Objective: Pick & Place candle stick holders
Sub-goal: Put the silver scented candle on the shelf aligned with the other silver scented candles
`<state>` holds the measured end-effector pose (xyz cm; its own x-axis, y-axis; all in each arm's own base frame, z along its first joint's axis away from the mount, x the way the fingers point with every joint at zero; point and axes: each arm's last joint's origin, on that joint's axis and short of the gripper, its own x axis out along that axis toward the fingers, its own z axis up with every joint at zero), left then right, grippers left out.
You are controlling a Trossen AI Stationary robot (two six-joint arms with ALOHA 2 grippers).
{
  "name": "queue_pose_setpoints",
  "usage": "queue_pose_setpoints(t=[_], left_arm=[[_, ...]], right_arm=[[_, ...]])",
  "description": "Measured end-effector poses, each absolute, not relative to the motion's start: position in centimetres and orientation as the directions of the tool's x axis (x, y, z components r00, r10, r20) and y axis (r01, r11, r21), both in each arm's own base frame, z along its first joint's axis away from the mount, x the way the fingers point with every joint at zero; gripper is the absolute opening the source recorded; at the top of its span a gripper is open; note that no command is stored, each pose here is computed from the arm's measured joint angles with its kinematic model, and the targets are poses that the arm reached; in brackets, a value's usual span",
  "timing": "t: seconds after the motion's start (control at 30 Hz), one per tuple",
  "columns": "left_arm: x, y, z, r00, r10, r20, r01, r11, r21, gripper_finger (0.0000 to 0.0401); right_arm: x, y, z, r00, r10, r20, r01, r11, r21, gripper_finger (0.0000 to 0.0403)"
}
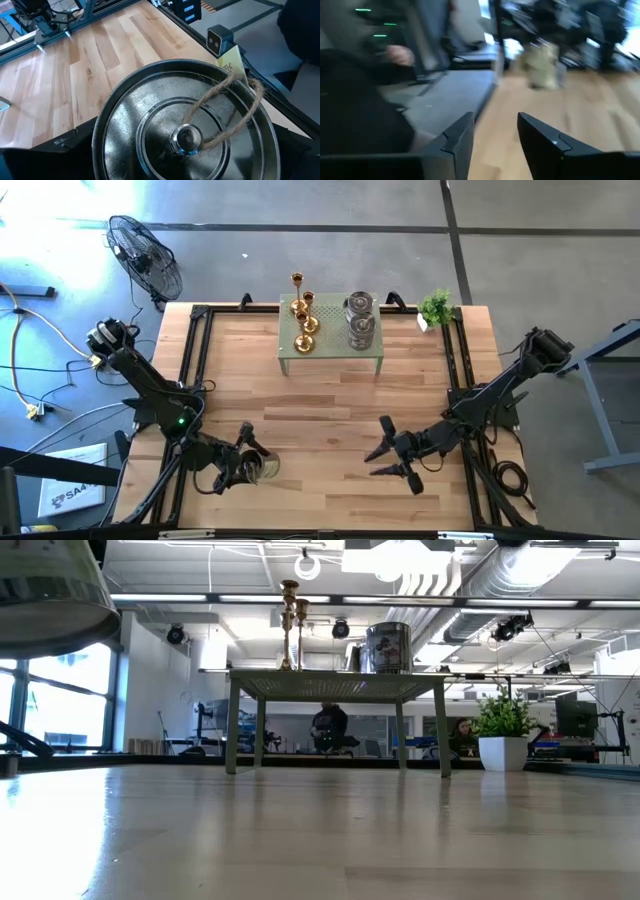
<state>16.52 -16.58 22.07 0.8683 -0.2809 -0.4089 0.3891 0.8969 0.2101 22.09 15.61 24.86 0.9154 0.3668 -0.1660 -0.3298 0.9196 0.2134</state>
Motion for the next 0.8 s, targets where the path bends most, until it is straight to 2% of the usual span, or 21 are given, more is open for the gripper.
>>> queue_pose_setpoints(t=[0.13, 0.23, 0.33, 0.53, 0.7, 0.8], left_arm=[[16.53, -16.58, 22.07, 0.869, -0.279, -0.409, 0.387, 0.897, 0.211, 0.0354], [16.53, -16.58, 22.07, 0.869, -0.279, -0.408, 0.387, 0.897, 0.211, 0.0354], [16.53, -16.58, 22.07, 0.869, -0.279, -0.409, 0.387, 0.897, 0.211, 0.0354], [16.53, -16.58, 22.07, 0.869, -0.279, -0.409, 0.387, 0.897, 0.211, 0.0354], [16.52, -16.58, 22.08, 0.869, -0.279, -0.409, 0.387, 0.898, 0.211, 0.0355], [16.53, -16.58, 22.09, 0.869, -0.279, -0.408, 0.387, 0.898, 0.21, 0.0355]], right_arm=[[21.94, 16.13, 25.58, 0.842, 0.53, -0.095, -0.519, 0.846, 0.121, 0.0162], [21.78, 16.35, 25.6, 0.794, 0.601, -0.093, -0.597, 0.799, 0.071, 0.0169], [21.8, 16.33, 25.61, 0.795, 0.6, -0.092, -0.596, 0.8, 0.068, 0.0168], [21.82, 16.3, 25.61, 0.804, 0.588, -0.092, -0.572, 0.806, 0.152, 0.0169], [22.04, 15.96, 25.58, 0.875, 0.475, -0.094, -0.467, 0.879, 0.093, 0.0168], [22.04, 15.93, 25.48, 0.877, 0.469, -0.105, -0.462, 0.882, 0.091, 0.0169]])
